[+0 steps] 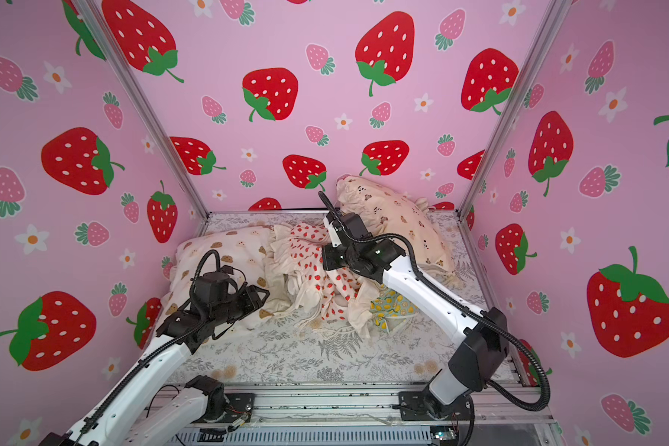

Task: Zip up pillowcases
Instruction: Adjust the pillowcase at the center of the board.

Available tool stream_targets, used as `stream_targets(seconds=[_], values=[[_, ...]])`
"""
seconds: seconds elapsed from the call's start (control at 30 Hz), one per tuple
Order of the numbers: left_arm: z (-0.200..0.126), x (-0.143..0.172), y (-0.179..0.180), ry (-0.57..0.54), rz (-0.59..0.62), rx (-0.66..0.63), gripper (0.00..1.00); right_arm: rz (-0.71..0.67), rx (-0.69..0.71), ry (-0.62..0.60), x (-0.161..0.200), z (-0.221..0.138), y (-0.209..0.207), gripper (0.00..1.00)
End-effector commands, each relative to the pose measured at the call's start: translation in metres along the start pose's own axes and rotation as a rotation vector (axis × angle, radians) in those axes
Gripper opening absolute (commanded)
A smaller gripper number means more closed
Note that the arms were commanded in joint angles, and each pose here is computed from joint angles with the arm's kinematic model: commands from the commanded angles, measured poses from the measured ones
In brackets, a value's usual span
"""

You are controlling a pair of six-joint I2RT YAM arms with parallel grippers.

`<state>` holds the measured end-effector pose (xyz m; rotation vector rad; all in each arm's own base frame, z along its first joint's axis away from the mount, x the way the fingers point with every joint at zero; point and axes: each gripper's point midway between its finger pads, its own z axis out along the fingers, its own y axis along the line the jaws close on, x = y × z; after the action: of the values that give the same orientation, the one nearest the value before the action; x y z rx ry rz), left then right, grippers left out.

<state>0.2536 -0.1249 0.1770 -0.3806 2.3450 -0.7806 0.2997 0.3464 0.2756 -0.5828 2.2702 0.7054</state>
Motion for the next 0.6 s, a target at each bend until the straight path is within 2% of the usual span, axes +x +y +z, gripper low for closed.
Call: stream_targets(seconds=[0.0,0.1,0.27,0.37,0.47,0.57], values=[[-0.005,0.018,-0.036,0.023,0.036,0.138,0.63,0.035,-0.046,-0.055,-0.014,-0.017,0.009,0.00],[-0.005,0.025,-0.065,0.011,0.073,0.246,0.67,0.042,-0.048,-0.055,-0.014,-0.018,0.010,0.00],[0.003,0.046,-0.093,0.035,0.107,0.317,0.67,0.052,-0.027,-0.067,-0.016,-0.022,0.005,0.00],[0.020,0.059,-0.098,0.063,0.081,0.342,0.76,0.064,-0.024,-0.078,-0.018,-0.025,0.004,0.00],[0.030,0.056,-0.098,-0.002,0.075,0.343,0.81,0.069,-0.036,-0.074,-0.018,-0.024,0.006,0.00],[0.036,0.050,-0.101,-0.053,0.093,0.364,0.82,0.071,-0.034,-0.069,-0.016,-0.022,0.004,0.00]])
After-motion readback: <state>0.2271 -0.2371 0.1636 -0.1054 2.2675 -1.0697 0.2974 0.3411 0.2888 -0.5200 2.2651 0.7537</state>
